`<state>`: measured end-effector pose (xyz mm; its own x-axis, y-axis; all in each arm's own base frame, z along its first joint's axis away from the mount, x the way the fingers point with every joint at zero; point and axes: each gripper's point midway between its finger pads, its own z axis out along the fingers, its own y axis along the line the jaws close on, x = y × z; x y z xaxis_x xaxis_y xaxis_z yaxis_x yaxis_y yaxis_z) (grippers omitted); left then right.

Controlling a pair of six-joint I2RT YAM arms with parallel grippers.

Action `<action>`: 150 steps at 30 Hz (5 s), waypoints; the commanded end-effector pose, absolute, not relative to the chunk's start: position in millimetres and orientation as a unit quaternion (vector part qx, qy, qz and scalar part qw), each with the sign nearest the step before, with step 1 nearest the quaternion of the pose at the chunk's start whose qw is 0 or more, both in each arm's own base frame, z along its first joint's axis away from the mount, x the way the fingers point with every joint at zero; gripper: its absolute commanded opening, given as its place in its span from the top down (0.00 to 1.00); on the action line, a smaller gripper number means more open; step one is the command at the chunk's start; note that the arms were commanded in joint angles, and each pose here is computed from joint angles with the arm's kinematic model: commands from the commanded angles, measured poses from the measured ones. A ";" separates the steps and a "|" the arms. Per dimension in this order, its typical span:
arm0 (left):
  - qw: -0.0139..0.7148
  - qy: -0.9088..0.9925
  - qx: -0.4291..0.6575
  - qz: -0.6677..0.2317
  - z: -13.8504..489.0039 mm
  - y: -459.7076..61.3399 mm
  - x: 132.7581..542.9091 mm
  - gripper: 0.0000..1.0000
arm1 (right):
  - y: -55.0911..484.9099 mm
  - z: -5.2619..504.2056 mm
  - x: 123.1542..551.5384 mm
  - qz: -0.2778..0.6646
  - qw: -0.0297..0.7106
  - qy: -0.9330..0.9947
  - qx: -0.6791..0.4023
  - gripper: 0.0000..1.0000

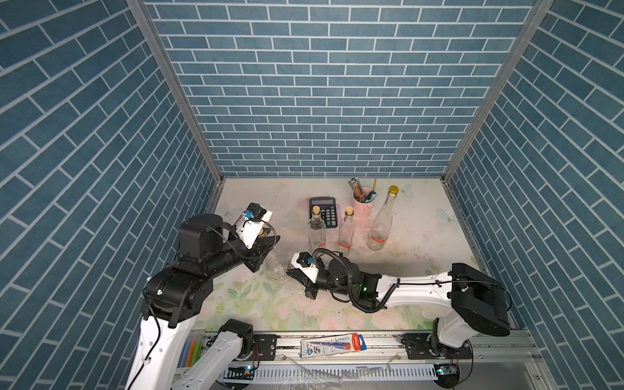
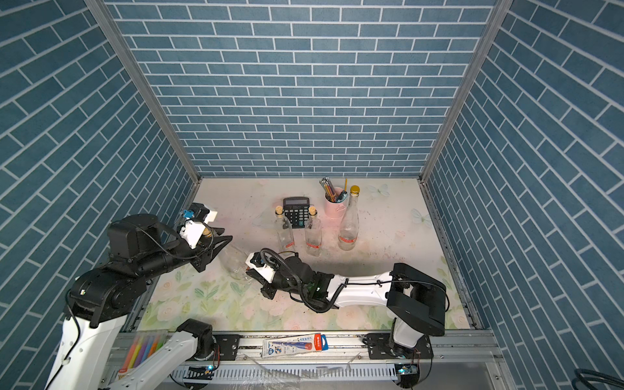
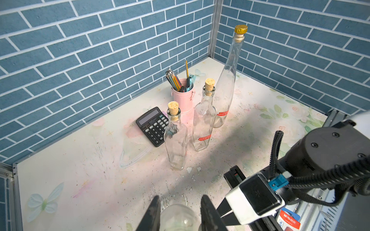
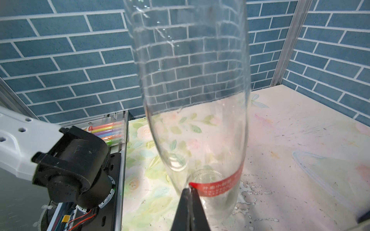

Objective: Remove the label from the bottle
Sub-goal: Tear open the label from the bottle.

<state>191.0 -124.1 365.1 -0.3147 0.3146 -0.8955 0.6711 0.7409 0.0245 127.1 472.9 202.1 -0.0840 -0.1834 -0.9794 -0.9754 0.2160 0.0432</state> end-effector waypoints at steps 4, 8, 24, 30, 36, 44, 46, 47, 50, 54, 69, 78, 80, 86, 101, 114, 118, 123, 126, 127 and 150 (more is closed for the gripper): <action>0.512 0.775 0.330 -0.170 372.8 -125.1 188.5 1.00 | 461.0 203.6 144.2 0.398 0.492 0.626 -0.455 1.00; 0.510 0.775 0.332 -0.172 371.7 -126.2 188.4 1.00 | 458.4 201.8 144.7 0.399 0.490 0.628 -0.454 1.00; 0.495 0.773 0.352 -0.181 367.3 -133.7 186.8 1.00 | 449.1 199.5 150.4 0.392 0.489 0.633 -0.455 1.00; 0.493 0.775 0.355 -0.174 365.9 -133.1 186.9 1.00 | 445.5 199.4 152.2 0.389 0.489 0.634 -0.456 1.00; 0.491 0.774 0.360 -0.172 364.8 -133.7 185.8 1.00 | 443.6 198.5 152.4 0.387 0.487 0.636 -0.456 1.00; 0.486 0.774 0.369 -0.171 362.9 -135.8 184.6 1.00 | 440.8 197.7 155.6 0.384 0.487 0.639 -0.455 1.00; 0.485 0.772 0.373 -0.171 362.6 -136.7 183.8 1.00 | 439.8 197.1 156.0 0.382 0.487 0.640 -0.456 1.00; 0.485 0.772 0.373 -0.172 362.5 -136.8 183.5 1.00 | 438.9 196.8 156.5 0.380 0.487 0.640 -0.456 1.00; 0.484 0.771 0.375 -0.174 362.6 -137.6 182.5 1.00 | 436.3 195.5 158.6 0.376 0.487 0.643 -0.457 1.00; 0.482 0.770 0.379 -0.177 363.3 -139.0 180.7 1.00 | 433.3 195.7 160.1 0.372 0.488 0.644 -0.458 1.00; 0.478 0.769 0.386 -0.177 361.2 -140.1 177.0 1.00 | 425.7 194.8 165.4 0.358 0.493 0.647 -0.458 1.00; 0.475 0.765 0.394 -0.185 361.4 -143.4 174.2 1.00 | 423.2 195.5 168.6 0.352 0.498 0.648 -0.457 1.00; 0.474 0.765 0.395 -0.185 361.1 -143.6 173.4 1.00 | 422.2 195.2 168.9 0.351 0.497 0.648 -0.457 1.00; 0.472 0.762 0.400 -0.193 361.5 -146.1 170.6 1.00 | 421.3 195.2 169.7 0.348 0.499 0.648 -0.459 1.00; 0.473 0.751 0.409 -0.212 366.7 -151.0 163.1 1.00 | 422.4 194.1 170.3 0.346 0.495 0.644 -0.469 1.00; 0.471 0.732 0.429 -0.241 371.6 -157.4 147.9 1.00 | 421.2 191.3 177.3 0.335 0.497 0.649 -0.468 1.00; 0.466 0.730 0.433 -0.250 371.3 -159.2 144.4 1.00 | 420.4 192.6 179.4 0.332 0.501 0.649 -0.466 1.00; 0.460 0.727 0.439 -0.260 371.3 -162.1 142.1 1.00 | 419.2 192.0 180.0 0.330 0.501 0.650 -0.466 1.00; 0.458 0.726 0.441 -0.264 371.3 -163.1 141.1 1.00 | 418.4 192.2 180.1 0.329 0.502 0.650 -0.466 1.00; 0.457 0.725 0.441 -0.265 371.6 -163.4 140.7 1.00 | 418.4 192.0 179.9 0.329 0.502 0.650 -0.466 1.00; 0.448 0.720 0.452 -0.277 372.9 -167.6 135.7 1.00 | 412.2 193.3 187.9 0.317 0.510 0.652 -0.463 1.00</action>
<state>156.0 -162.3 358.8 -0.2137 0.4321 -0.8761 0.8673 0.4967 0.0334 167.6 423.1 186.3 -0.0854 -0.2741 -0.9579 -0.9533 0.3021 -0.0015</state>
